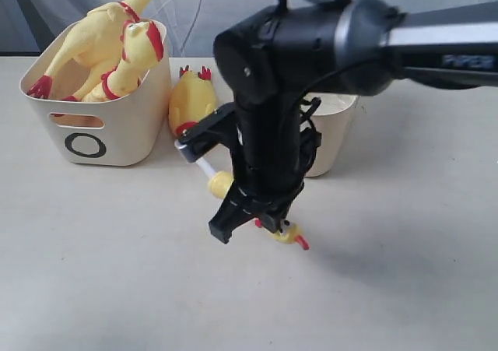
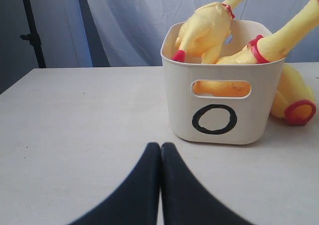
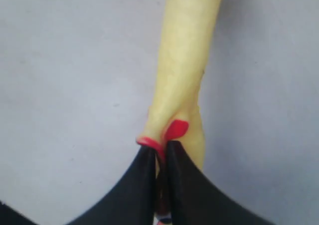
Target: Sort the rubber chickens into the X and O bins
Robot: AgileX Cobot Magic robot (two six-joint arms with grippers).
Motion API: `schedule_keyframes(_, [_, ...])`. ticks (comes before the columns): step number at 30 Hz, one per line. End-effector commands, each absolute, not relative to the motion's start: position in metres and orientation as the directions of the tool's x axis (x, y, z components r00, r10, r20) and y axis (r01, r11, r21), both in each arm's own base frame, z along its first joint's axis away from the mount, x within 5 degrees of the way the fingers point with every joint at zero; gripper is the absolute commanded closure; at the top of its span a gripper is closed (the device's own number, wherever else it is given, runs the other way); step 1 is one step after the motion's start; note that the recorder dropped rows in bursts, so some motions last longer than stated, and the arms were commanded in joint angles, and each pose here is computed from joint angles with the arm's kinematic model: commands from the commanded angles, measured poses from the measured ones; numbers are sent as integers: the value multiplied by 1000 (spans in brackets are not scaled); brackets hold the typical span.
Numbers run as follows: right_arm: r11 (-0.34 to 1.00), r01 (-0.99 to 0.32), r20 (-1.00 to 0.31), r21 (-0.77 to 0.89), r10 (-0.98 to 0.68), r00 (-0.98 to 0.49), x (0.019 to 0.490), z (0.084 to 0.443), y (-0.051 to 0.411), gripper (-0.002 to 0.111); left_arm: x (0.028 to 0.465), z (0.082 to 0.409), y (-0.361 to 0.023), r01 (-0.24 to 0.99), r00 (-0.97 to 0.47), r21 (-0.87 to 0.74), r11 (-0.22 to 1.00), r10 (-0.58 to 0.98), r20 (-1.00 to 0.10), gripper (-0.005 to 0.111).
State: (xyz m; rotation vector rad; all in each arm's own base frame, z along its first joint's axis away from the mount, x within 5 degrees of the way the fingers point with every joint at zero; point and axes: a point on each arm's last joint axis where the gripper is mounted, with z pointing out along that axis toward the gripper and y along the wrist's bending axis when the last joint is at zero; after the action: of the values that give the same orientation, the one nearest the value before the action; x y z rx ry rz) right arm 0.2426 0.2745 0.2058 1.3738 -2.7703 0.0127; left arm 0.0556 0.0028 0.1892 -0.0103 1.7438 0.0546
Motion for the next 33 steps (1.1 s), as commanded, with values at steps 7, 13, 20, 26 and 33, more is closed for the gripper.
schedule_keyframes(7, [527, -849, -255, 52, -814, -521, 199, 314, 235, 109, 55, 192, 3, -35, -151, 25, 999, 20, -988, 107])
schedule_keyframes(13, [523, -852, -306, -5, -812, -497, 194, 332, 223, 109, 55, 192, 3, -35, -151, 25, 999, 20, -988, 107])
schedule_keyframes(20, [533, -745, -399, -401, -834, -381, 230, 343, 213, 109, 55, 192, 3, -35, -151, 25, 999, 20, -988, 107])
schedule_keyframes(26, [534, -544, -554, -648, -820, -144, 268, 351, 233, 109, 55, 192, 3, -35, -151, 25, 999, 20, -988, 107])
schedule_keyframes(33, [565, -393, -549, -726, -819, -163, 300, 324, 243, 109, 55, 192, 3, -35, -151, 25, 999, 20, -988, 107])
